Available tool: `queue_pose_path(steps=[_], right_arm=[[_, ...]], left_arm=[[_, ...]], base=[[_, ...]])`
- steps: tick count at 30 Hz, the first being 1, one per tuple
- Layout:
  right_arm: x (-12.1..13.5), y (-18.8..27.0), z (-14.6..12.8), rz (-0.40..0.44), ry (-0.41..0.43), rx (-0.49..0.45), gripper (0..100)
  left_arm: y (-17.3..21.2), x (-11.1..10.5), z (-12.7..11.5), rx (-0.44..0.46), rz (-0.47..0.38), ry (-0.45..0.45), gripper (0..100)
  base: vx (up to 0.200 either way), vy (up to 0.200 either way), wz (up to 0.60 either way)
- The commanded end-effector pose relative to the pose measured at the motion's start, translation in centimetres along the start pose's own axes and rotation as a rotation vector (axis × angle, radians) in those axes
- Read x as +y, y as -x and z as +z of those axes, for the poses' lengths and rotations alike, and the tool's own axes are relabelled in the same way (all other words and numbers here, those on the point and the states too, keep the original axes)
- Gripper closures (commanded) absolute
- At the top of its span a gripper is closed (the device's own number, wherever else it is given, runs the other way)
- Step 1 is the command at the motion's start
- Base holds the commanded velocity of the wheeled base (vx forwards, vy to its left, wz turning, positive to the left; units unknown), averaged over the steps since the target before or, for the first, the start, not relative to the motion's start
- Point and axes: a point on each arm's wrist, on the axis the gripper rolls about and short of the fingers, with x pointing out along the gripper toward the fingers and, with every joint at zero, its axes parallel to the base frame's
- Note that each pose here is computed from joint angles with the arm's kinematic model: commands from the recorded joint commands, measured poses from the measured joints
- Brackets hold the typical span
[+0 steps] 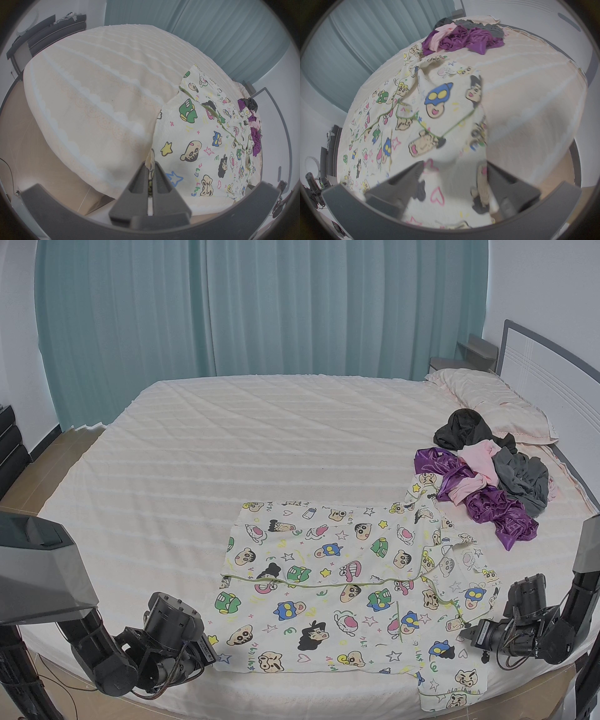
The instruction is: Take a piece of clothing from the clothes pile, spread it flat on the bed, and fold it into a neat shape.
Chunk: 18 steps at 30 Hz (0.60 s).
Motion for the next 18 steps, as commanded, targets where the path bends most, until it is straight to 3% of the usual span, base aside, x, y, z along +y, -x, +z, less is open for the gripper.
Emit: queue_pose_path(steps=[1, 9, 15, 16, 18], right_arm=[[0.0, -2.9, 1.0, -0.013, -0.007, -0.005, 100], [0.8, -4.1, 6.9, 0.036, -0.092, -0.218, 100], [1.2, -4.5, 7.4, 0.052, -0.085, -0.214, 100], [1.1, -4.5, 7.3, 0.054, -0.085, -0.211, 0], [1.1, -4.6, 7.2, 0.06, -0.083, -0.201, 0]], left_arm=[[0.2, -0.2, 0.2, -0.009, -0.012, 0.005, 100], [0.0, -0.2, 0.2, -0.007, -0.009, 0.004, 100], [-0.4, -0.6, 0.4, -0.013, -0.015, 0.01, 100], [-0.5, -0.7, 0.5, -0.014, -0.015, 0.012, 100], [-0.7, -0.7, 0.5, -0.014, -0.014, 0.011, 100]], base=[[0.0, 0.0, 0.0], [0.0, 0.0, 0.0], [0.0, 0.0, 0.0], [0.0, 0.0, 0.0], [0.0, 0.0, 0.0]])
